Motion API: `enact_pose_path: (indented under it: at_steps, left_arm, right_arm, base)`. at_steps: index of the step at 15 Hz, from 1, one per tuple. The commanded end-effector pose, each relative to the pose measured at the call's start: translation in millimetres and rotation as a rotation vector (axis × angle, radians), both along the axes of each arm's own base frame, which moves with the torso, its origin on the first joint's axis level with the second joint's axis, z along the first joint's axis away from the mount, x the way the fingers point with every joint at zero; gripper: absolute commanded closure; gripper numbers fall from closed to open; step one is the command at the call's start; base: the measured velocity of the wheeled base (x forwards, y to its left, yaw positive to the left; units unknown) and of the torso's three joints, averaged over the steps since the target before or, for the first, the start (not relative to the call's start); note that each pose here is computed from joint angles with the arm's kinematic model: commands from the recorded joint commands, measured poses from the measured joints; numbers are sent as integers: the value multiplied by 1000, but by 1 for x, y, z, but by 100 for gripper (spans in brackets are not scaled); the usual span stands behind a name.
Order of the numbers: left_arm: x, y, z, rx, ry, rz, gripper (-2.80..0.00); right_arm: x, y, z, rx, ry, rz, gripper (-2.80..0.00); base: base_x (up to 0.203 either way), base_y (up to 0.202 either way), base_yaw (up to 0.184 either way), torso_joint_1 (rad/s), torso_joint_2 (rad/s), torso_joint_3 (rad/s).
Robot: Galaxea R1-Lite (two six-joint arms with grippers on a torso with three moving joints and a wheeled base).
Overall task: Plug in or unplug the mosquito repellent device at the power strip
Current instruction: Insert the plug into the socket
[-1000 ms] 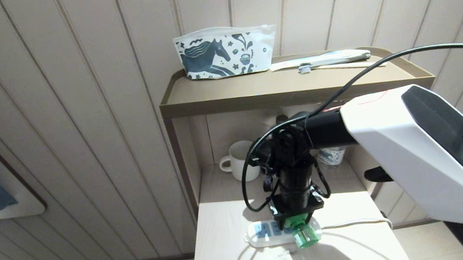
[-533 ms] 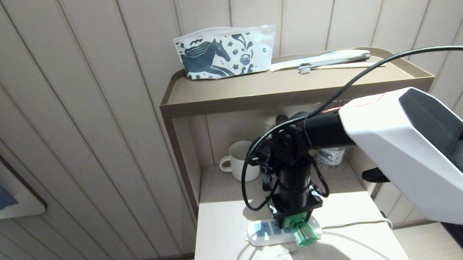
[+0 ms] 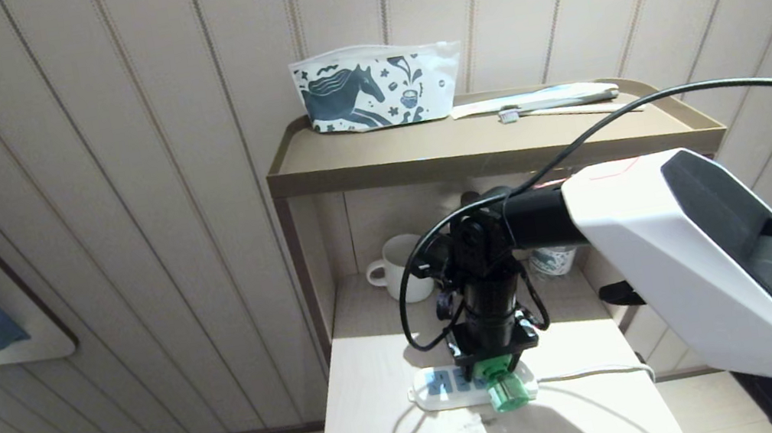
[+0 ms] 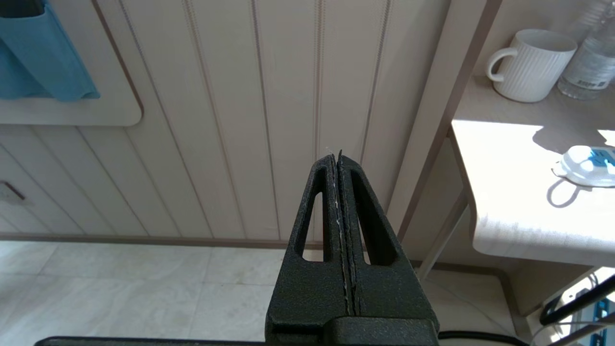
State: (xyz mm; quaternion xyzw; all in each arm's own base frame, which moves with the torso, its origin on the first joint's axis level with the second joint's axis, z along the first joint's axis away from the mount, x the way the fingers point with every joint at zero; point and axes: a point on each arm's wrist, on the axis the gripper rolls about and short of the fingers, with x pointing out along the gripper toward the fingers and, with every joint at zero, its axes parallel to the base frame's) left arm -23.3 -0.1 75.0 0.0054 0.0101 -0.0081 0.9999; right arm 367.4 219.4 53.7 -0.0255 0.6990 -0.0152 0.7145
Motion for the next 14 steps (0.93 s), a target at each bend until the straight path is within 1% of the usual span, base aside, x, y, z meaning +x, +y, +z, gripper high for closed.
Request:
enact_pose_path:
  at_steps: [1,3,5,10,11,12,14]
  left_arm:
    - [0,0,0,0,0,0,0]
    - [0,0,0,0,1,1,0]
    - [0,0,0,0,1,0,0]
    - [0,0,0,0,1,-1,0]
    - [0,0,0,0,1,-1,0]
    - [0,0,0,0,1,-1,0]
    - [0,0,0,0,0,1,0]
  right_arm:
    - [-2,0,-1,-8,15,-3,0]
    - [-2,0,-1,-8,15,-5,0]
    - [0,-4,-2,-9,16,-42,0]
    - [1,-3,-1,-6,7,-40,0]
    - [0,-3,-1,-6,8,-40,-66]
    - [0,-3,0,-5,6,-37,-280]
    - [1,-3,0,-6,7,-40,-280]
  base:
    - [0,0,0,0,0,0]
    - [0,0,0,0,0,0]
    - [0,0,0,0,0,0]
    - [0,0,0,0,0,0]
    - [0,0,0,0,0,0]
    - [0,0,0,0,0,0]
    - [0,0,0,0,0,0]
